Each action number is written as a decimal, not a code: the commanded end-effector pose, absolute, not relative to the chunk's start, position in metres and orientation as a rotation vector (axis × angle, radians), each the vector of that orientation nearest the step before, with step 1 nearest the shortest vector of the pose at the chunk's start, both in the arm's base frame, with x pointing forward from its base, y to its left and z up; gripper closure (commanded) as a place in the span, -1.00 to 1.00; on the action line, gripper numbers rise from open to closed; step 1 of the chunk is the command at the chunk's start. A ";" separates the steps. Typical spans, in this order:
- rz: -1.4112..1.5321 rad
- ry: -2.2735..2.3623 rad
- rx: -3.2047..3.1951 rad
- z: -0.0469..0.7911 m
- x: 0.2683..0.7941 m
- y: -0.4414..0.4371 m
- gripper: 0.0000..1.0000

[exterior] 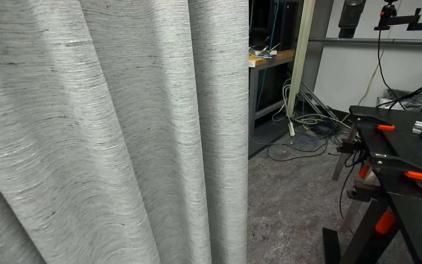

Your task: Slide the curtain to the right and then to the left

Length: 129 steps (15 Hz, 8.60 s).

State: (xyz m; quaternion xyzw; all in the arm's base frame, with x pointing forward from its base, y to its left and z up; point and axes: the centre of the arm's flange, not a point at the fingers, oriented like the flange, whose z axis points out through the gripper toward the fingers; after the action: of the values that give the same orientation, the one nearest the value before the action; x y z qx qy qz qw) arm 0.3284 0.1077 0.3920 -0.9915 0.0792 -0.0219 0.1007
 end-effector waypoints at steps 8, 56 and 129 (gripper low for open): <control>-0.112 0.189 -2.933 0.388 0.353 0.111 -1.00; -0.863 0.044 -2.850 0.395 0.544 0.091 0.99; 0.035 0.177 -3.030 0.400 0.354 -0.023 -1.00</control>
State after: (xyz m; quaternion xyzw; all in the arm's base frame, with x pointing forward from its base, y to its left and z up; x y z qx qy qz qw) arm 0.2961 -0.0542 0.4328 -0.9953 0.0859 -0.0074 0.0431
